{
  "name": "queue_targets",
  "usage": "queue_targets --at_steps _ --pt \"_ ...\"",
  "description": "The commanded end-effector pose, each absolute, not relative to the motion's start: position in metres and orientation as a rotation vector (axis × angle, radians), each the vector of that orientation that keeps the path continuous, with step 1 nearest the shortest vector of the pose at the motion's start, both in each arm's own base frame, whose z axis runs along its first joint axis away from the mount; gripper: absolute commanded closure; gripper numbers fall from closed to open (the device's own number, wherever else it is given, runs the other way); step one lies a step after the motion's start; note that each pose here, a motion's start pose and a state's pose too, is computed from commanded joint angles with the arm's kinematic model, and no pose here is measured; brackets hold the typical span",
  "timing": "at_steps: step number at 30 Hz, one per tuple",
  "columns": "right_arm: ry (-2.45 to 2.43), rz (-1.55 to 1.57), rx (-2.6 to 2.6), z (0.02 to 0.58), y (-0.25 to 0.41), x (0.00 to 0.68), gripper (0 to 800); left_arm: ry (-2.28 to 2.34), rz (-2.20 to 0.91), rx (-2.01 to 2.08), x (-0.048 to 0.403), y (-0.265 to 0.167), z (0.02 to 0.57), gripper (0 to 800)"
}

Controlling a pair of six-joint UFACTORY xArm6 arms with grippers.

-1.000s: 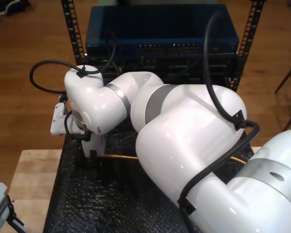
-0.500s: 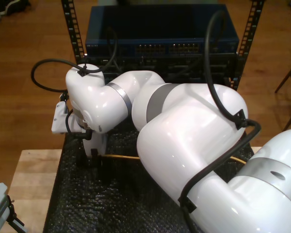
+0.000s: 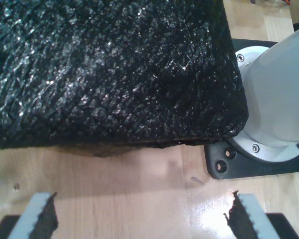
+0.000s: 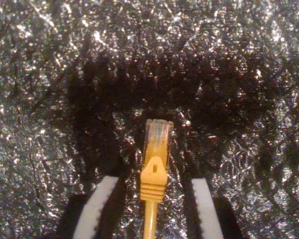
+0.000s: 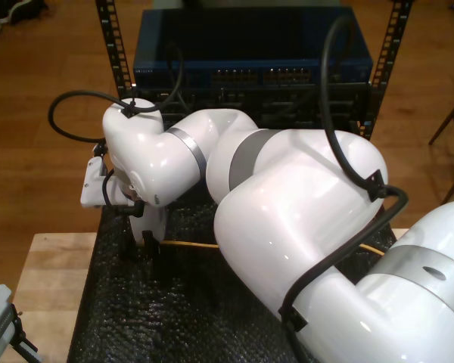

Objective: Grab the cable and plug it in

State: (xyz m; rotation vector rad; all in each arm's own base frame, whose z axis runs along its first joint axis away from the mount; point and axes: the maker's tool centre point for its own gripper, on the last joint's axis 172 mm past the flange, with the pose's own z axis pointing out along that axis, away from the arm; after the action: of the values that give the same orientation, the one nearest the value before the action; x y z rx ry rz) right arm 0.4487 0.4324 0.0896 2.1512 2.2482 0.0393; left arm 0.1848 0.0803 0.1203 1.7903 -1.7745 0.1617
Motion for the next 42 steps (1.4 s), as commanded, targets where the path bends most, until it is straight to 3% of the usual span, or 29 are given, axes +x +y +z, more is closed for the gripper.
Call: queue_targets --at_steps 18,36,42 --pt "2.25 0.041 2.121 0.09 0.432 0.45 540 -1.784 0.152 1.782 0.187 0.078 0.121 0" --pt "2.25 0.051 2.07 0.094 0.43 0.457 753 -1.787 0.152 1.783 0.188 0.078 0.122 0" --pt "2.248 0.071 2.056 0.1 0.43 0.464 782 -1.785 0.152 1.78 0.187 0.078 0.122 0"
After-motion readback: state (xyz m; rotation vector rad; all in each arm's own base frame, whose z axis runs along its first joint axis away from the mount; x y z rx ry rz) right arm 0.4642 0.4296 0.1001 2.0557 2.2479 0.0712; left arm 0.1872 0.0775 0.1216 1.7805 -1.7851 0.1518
